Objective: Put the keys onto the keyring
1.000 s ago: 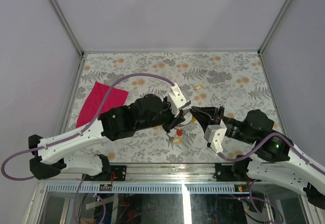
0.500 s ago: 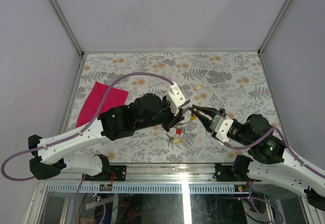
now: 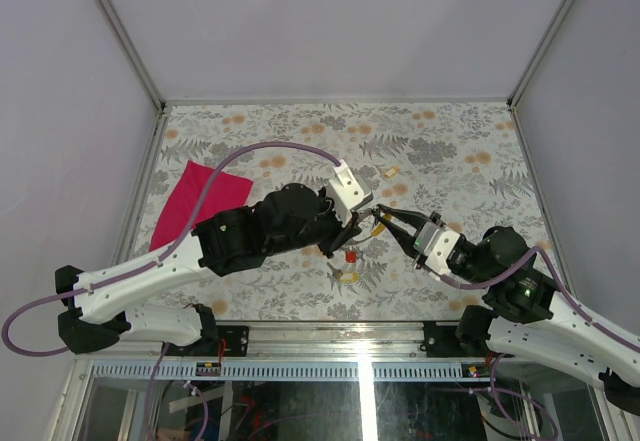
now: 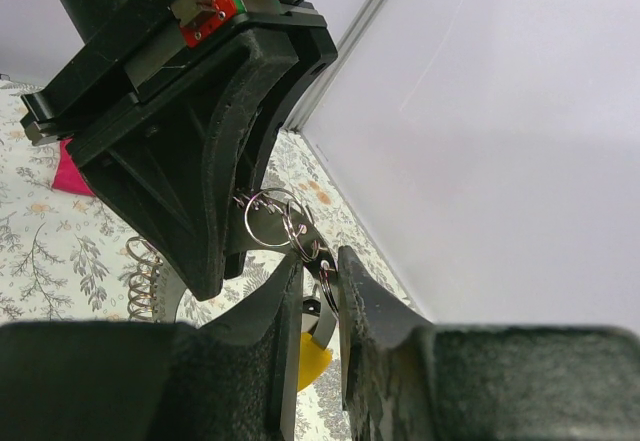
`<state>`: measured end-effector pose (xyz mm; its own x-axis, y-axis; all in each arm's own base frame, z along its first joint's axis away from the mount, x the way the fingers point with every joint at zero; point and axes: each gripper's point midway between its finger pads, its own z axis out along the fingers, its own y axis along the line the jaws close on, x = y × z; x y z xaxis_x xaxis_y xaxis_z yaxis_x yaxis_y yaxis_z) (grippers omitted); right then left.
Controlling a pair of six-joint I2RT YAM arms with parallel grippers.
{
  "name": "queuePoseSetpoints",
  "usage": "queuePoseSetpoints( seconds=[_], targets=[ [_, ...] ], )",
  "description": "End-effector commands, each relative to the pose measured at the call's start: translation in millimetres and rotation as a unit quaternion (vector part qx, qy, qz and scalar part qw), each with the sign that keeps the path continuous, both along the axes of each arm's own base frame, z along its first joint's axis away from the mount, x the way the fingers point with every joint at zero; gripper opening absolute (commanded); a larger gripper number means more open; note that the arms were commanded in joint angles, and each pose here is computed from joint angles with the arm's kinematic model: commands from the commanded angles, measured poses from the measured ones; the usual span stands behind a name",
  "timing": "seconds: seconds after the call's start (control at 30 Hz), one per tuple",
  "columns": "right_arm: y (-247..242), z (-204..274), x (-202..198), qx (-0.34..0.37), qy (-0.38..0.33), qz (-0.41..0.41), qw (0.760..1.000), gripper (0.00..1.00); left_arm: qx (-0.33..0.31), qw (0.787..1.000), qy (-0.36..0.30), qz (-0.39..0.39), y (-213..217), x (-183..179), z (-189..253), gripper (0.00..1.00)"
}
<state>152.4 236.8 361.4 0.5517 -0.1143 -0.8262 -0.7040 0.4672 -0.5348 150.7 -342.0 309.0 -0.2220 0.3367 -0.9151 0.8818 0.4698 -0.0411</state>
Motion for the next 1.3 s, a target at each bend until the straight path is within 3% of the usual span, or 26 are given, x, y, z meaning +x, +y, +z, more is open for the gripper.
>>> queuePoseSetpoints(
  seconds=[0.0,0.4,0.6,0.77,1.17,1.27],
  targets=[
    [0.1,43.3,-9.9,0.075,-0.037,0.024,0.996,0.18,-0.056,0.998,-0.014,-0.004,-16.5,2.7,29.9,0.0],
    [4.2,42.0,-16.2,0.064,-0.046,0.044,0.996,0.32,-0.058,0.998,-0.014,-0.006,-17.5,2.6,32.4,0.0],
    [4.9,46.5,-16.4,0.067,-0.053,0.045,0.995,0.35,-0.056,0.998,-0.014,-0.006,-17.5,3.1,31.6,0.0],
    [4.9,42.6,-14.9,0.055,-0.051,0.041,0.996,0.25,-0.056,0.998,-0.015,-0.006,-17.2,2.7,31.8,0.0],
    [-7.7,29.6,-7.4,0.02,-0.059,0.005,0.998,0.28,-0.058,0.998,-0.016,-0.001,-13.1,3.3,33.1,0.0],
    [-9.3,29.3,-6.5,0.016,-0.061,0.001,0.998,0.23,-0.058,0.998,-0.016,-0.001,-13.4,2.8,32.8,0.0]
  ],
)
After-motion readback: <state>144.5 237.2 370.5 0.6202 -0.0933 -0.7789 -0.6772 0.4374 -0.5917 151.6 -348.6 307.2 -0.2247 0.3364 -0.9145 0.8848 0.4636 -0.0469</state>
